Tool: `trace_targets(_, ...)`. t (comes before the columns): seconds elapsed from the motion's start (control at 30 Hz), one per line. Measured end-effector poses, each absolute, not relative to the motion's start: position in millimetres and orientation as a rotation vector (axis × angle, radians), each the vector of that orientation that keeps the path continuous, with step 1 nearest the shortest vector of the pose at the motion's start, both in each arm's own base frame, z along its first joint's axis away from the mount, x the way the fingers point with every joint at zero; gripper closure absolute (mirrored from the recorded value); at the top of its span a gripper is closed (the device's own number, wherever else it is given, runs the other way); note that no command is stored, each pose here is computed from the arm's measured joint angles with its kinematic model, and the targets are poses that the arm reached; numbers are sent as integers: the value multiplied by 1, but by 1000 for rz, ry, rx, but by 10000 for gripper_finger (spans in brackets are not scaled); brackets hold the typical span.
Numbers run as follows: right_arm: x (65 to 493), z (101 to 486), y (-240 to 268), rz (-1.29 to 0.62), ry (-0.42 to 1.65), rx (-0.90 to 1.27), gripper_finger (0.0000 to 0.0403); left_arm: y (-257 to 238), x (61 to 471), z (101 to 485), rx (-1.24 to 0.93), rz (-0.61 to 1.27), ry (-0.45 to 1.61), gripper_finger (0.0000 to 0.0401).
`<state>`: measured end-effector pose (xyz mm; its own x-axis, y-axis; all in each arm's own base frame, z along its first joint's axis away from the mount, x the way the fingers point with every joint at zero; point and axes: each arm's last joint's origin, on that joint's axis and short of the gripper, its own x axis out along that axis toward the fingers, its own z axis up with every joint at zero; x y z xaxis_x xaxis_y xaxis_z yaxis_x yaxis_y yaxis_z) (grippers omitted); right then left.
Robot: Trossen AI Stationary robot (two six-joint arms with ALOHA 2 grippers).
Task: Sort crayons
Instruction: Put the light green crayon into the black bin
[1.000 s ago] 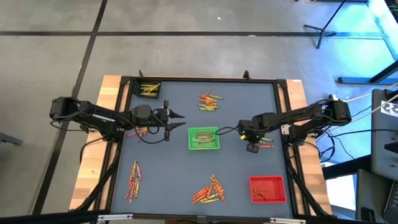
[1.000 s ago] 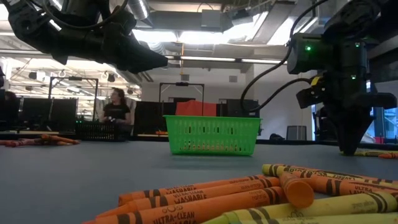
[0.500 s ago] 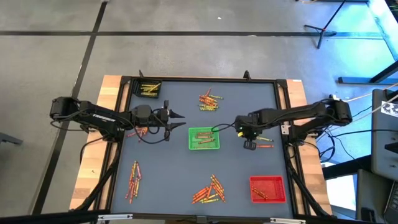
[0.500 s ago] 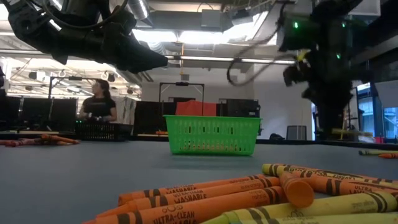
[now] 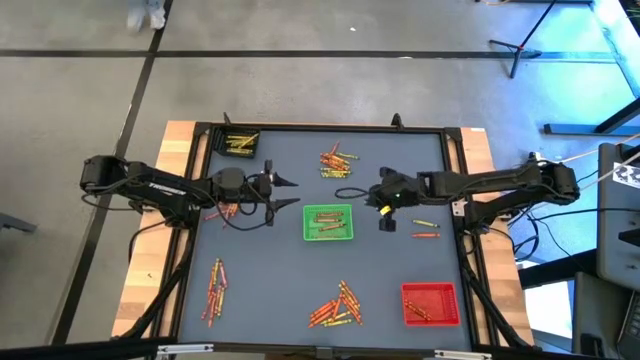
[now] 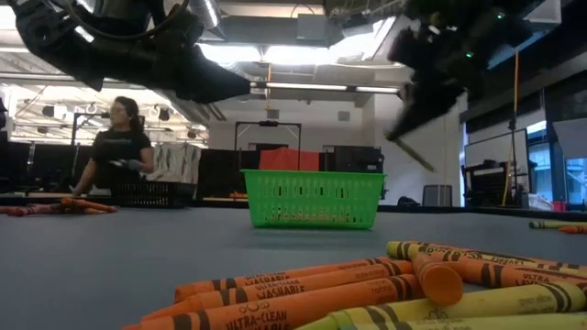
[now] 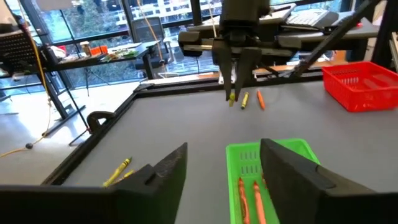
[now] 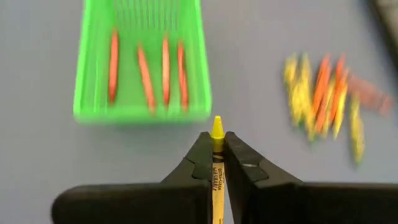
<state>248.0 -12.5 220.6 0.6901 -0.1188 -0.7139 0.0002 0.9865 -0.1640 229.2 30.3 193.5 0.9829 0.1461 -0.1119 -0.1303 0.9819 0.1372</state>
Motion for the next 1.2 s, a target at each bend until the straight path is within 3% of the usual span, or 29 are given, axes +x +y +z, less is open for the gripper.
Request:
trace_targets(0.3, 268, 247, -13, -48, 401, -402, 387, 40, 270, 223, 187, 186, 178, 194)
trace_targets(0.67, 271, 261, -12, -41, 102, -508, 386, 51, 303, 249, 205, 132, 169, 195)
trace_targets(1.2, 283, 234, -10, -9, -1, -415, 386, 35, 328, 232, 339, 73, 120, 195)
